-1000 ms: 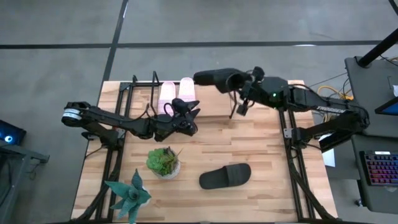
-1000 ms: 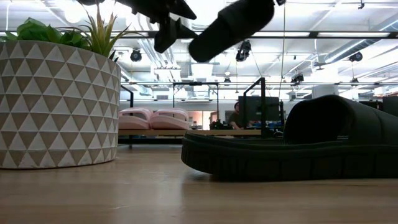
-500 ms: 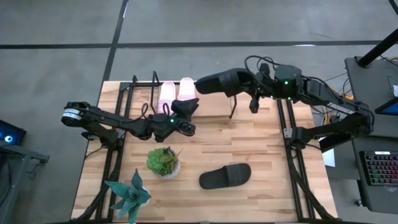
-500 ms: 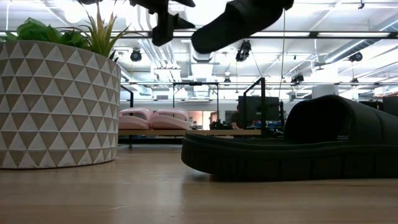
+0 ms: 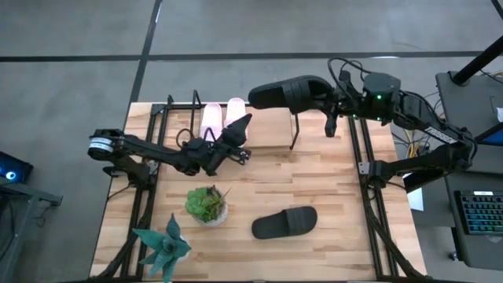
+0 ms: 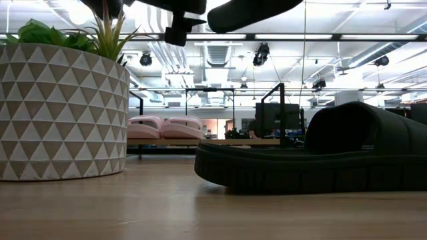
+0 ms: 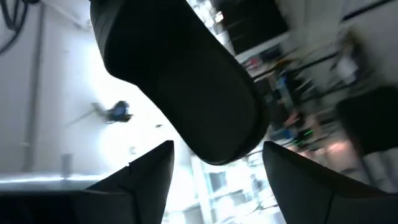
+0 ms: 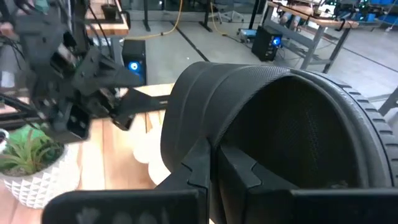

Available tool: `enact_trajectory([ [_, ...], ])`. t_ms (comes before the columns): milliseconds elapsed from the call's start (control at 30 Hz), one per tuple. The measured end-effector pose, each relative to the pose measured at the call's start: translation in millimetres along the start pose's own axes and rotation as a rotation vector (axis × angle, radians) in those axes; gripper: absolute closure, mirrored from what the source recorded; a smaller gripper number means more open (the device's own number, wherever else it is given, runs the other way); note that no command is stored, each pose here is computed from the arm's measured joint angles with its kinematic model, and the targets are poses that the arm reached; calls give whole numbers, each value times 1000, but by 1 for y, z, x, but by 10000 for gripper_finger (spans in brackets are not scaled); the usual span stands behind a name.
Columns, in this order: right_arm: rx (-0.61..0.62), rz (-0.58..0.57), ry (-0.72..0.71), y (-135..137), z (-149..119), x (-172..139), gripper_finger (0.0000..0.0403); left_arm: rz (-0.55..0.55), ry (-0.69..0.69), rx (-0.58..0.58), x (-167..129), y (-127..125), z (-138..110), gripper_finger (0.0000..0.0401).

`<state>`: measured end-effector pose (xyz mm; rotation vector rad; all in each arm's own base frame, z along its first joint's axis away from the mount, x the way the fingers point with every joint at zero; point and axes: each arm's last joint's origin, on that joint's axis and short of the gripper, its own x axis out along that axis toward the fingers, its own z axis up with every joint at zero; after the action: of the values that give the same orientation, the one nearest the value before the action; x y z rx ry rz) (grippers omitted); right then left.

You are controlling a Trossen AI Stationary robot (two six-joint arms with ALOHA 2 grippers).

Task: Pick and place slides into the shelf
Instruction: Put the top black slide on the shelf

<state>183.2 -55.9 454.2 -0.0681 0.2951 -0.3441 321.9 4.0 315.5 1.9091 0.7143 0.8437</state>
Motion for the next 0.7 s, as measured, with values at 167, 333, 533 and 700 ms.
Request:
enact_trajectory([
  [167, 14, 4, -23, -1, 6, -4, 394, 84, 41, 146, 10, -10, 5, 171],
  [333, 29, 27, -16, -1, 8, -8, 394, 178, 65, 167, 18, -18, 5, 171],
  [533, 56, 58, 8, 1, 5, -8, 394, 224, 78, 201, 27, -23, 0, 171],
  [700, 73, 102, 12, 2, 6, -10, 394, 215, 91, 215, 32, -26, -4, 171],
])
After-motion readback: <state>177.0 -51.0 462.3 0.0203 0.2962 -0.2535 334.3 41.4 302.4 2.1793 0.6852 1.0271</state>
